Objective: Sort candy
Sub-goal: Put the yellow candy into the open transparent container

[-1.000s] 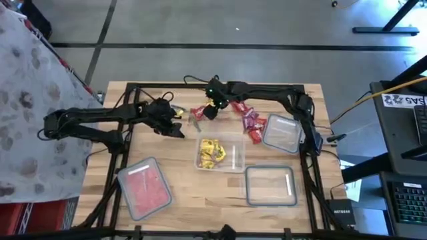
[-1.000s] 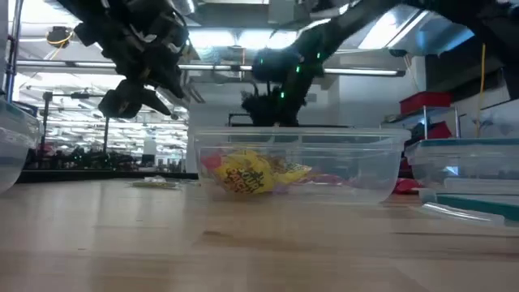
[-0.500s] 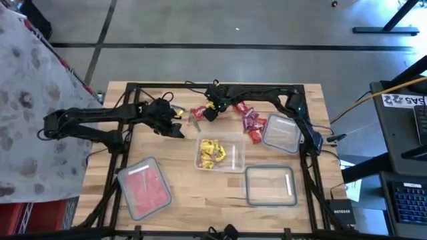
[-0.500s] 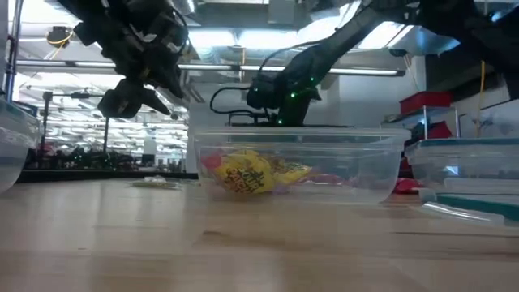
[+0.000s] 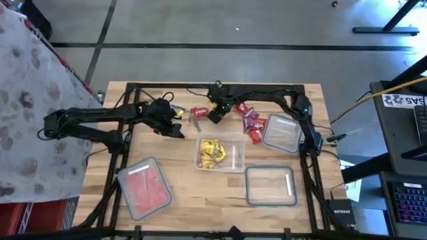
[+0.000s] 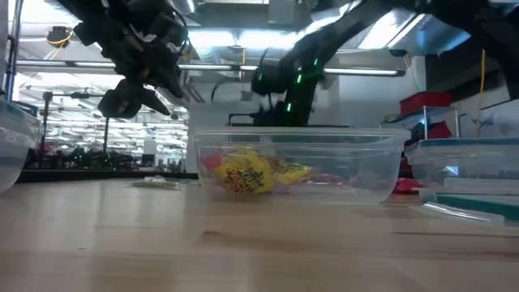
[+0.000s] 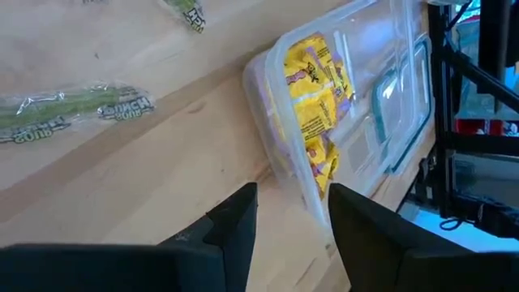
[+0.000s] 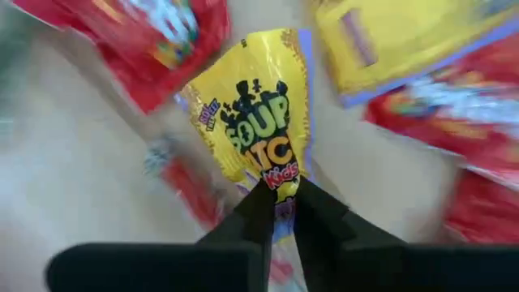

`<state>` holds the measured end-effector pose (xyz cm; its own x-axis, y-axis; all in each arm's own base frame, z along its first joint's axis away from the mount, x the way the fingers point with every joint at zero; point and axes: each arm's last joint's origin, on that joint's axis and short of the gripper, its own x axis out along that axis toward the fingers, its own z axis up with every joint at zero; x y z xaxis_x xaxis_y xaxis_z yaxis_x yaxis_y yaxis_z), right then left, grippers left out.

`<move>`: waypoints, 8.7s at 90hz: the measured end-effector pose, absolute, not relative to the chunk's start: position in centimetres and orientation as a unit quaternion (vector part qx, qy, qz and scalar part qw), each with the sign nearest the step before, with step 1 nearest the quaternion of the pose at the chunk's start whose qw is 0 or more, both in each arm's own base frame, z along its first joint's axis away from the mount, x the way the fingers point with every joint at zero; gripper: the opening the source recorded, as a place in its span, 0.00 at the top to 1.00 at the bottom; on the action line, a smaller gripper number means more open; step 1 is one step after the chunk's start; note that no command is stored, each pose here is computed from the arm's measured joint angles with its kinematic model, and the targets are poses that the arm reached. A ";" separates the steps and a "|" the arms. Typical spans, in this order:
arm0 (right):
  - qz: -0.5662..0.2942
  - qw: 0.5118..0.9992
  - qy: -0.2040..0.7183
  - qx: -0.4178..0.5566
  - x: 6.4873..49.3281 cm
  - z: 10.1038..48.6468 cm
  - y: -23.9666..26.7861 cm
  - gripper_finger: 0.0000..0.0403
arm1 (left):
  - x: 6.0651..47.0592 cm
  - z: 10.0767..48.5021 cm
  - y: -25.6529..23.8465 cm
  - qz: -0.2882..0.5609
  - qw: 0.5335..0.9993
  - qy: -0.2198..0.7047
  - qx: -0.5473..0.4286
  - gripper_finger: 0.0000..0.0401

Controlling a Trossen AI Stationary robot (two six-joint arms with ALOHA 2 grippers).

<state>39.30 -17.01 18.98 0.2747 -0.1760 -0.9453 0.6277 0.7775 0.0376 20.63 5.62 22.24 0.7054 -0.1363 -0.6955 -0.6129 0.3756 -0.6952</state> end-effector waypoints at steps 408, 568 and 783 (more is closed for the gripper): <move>-0.160 0.680 0.693 0.178 42.1 14.4 -18.8 0.65 | 20.2 21.7 5.2 0.184 0.751 0.380 -0.508 0.66; 0.046 0.850 0.503 0.150 38.9 30.7 -7.7 1.00 | 20.2 21.7 5.3 0.200 0.746 0.372 -0.515 0.66; -0.180 0.799 0.449 0.357 44.2 22.9 1.3 0.99 | 19.5 21.8 -7.9 0.159 0.773 0.401 -0.464 0.66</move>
<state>44.23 1.30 22.90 0.5324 0.0331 -0.8458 0.6073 0.6812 0.4089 19.53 -7.95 21.79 0.6274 -0.1263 -0.7684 -0.6189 0.5179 -0.5905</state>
